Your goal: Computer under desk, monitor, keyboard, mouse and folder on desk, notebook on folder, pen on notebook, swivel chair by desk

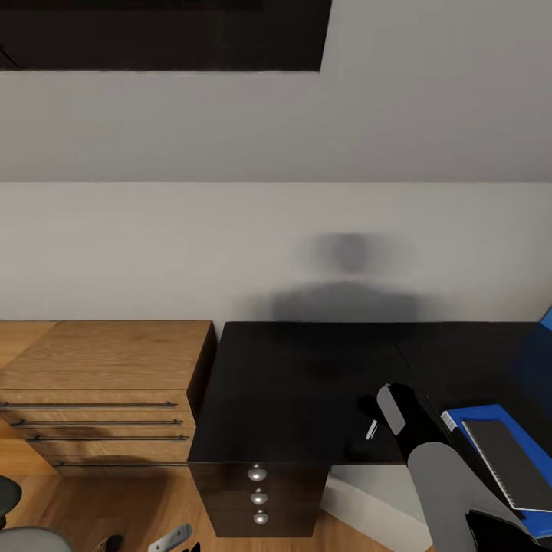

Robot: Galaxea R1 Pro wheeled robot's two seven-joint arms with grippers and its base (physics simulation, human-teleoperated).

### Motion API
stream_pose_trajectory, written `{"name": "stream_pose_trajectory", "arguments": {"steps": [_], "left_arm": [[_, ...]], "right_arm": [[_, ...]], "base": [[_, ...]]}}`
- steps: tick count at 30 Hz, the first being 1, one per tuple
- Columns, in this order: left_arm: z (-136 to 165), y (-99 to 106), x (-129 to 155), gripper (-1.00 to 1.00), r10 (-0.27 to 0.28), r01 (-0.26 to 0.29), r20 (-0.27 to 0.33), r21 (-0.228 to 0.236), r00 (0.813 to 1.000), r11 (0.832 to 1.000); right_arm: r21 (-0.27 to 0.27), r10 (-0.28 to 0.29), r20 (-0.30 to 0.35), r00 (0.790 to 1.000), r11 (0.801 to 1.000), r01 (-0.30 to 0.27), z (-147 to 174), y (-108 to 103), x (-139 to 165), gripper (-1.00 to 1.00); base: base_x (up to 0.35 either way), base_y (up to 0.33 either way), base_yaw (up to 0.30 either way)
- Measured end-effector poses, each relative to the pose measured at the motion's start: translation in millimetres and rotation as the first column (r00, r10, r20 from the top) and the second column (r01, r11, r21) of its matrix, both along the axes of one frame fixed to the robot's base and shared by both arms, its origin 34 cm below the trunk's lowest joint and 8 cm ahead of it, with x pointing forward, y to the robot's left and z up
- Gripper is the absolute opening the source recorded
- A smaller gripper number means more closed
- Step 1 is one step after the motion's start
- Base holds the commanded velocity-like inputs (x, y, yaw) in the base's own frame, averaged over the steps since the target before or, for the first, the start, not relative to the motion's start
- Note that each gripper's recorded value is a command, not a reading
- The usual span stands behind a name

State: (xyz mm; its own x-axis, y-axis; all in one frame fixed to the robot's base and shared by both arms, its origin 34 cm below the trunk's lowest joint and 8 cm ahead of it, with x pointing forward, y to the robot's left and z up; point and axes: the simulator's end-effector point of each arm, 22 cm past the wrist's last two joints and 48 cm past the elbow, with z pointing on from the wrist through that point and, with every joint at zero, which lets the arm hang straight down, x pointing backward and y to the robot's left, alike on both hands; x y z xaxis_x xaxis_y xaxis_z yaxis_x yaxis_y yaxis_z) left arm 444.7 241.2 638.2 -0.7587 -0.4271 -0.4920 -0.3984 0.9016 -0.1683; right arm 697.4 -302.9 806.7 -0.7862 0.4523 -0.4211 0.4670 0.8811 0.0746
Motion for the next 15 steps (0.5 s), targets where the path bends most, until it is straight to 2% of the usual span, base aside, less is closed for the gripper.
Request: {"name": "stream_pose_trajectory", "arguments": {"steps": [5, 11, 15], "left_arm": [[0.1, 0.0, 0.0, 1.00, 0.000, 0.000, 0.000, 0.000, 1.000, 1.000], [0.3, 0.1, 0.1, 1.00, 0.000, 0.000, 0.001, 0.001, 1.000, 1.000], [0.2, 0.0, 0.2, 1.00, -0.001, 0.001, 0.001, 0.001, 1.000, 1.000]], "right_arm": [[-0.001, 0.001, -0.001, 1.000, 1.000, -0.001, -0.3, 0.1, -0.3, 1.00], [-0.002, 0.001, -0.001, 1.000, 1.000, -0.001, -0.1, 0.0, -0.5, 1.00], [-0.003, 0.000, -0.001, 1.000, 1.000, 0.000, -0.3, -0.6, -0.5, 1.00]], "base": [[0.037, 0.004, 0.000], [0.197, 0.018, 0.000], [0.107, 0.006, 0.000]]}}
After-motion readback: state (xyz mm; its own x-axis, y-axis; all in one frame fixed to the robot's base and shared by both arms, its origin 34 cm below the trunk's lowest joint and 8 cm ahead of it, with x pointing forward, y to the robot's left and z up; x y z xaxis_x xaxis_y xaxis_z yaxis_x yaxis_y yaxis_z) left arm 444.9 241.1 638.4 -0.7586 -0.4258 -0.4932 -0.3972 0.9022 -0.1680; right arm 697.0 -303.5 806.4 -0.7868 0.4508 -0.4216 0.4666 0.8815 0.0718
